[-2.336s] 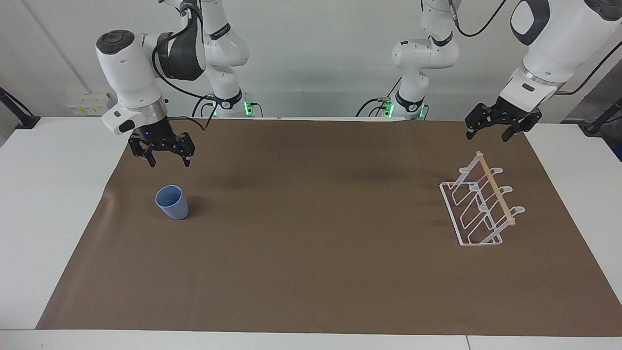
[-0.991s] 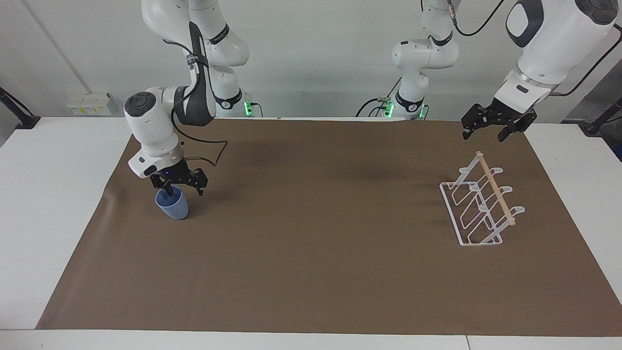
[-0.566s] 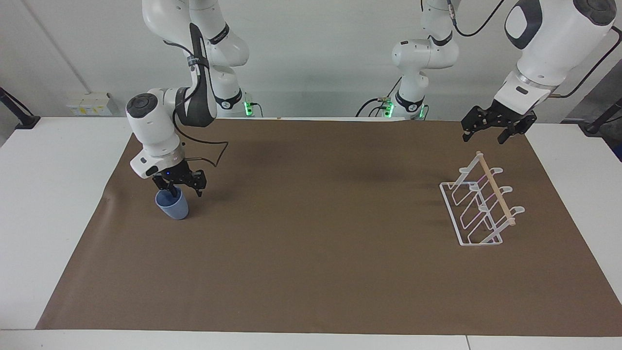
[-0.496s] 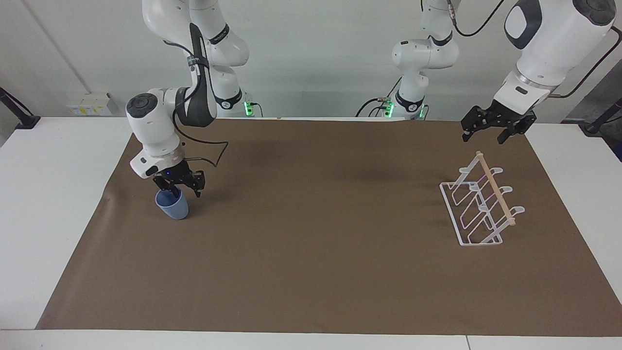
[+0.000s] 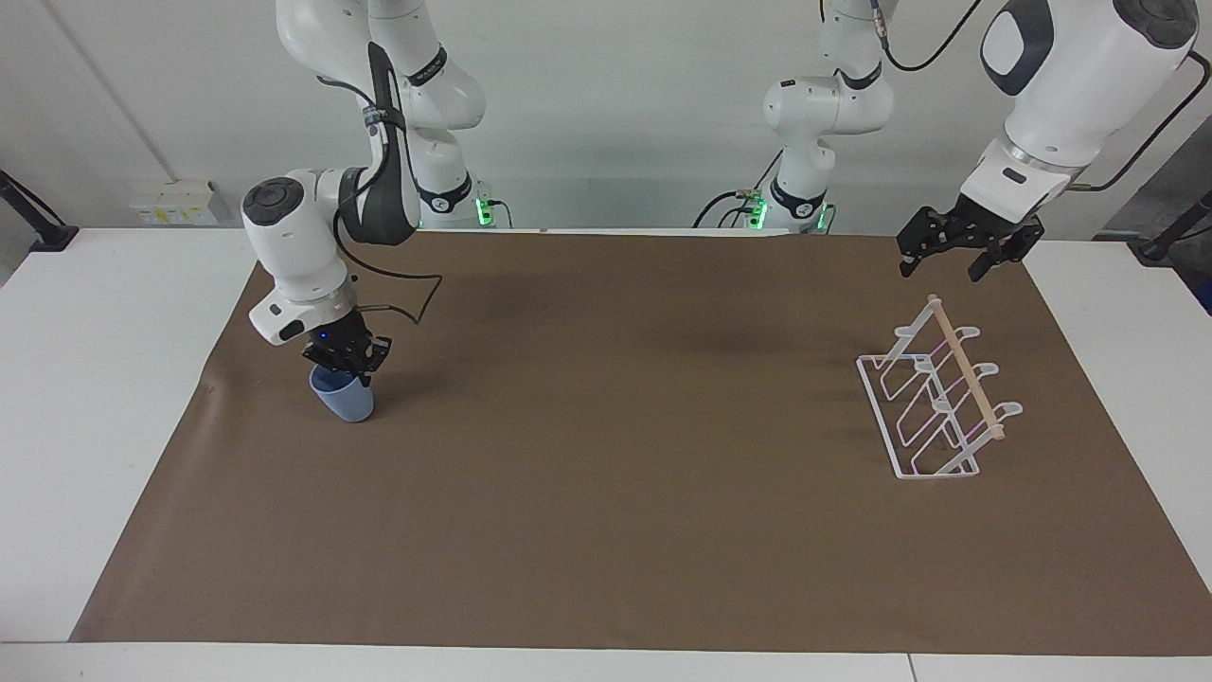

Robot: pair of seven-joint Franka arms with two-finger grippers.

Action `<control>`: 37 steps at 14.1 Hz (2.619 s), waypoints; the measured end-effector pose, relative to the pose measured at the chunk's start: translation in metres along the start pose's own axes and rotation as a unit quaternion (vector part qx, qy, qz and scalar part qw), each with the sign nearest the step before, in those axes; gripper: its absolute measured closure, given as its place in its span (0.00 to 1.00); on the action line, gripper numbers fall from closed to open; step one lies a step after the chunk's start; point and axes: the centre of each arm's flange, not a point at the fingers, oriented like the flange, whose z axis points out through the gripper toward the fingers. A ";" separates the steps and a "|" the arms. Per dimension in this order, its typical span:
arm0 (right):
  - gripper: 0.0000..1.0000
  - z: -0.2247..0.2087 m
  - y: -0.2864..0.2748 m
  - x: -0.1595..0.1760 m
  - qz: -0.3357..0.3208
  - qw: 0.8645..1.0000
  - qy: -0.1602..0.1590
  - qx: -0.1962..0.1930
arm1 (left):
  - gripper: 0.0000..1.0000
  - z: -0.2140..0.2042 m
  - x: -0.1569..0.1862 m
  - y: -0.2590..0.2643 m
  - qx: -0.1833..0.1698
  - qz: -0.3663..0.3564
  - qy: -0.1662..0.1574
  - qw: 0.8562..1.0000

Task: Hang cup on cup holder
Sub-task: 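Lift the cup with the right gripper while the left gripper approaches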

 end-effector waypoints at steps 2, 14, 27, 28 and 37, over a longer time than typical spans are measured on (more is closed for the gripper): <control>0.94 0.000 0.000 0.000 0.000 1.000 0.000 0.000 | 0.00 0.003 -0.002 0.000 0.000 0.000 -0.004 1.000; 0.95 -0.035 -0.084 0.016 -0.020 0.990 -0.060 0.127 | 0.00 0.013 -0.010 0.002 -0.082 -0.191 -0.010 0.978; 0.95 -0.086 -0.221 0.019 -0.048 0.895 0.005 0.443 | 0.00 0.017 -0.006 0.023 -0.290 -0.630 -0.139 0.707; 0.95 -0.095 -0.233 0.018 -0.038 0.881 0.011 0.471 | 0.00 0.021 -0.009 0.025 -0.303 -0.655 -0.152 0.675; 0.95 -0.187 -0.334 0.002 0.033 0.813 0.085 0.575 | 0.00 0.024 -0.020 0.095 -0.298 -0.679 -0.189 0.643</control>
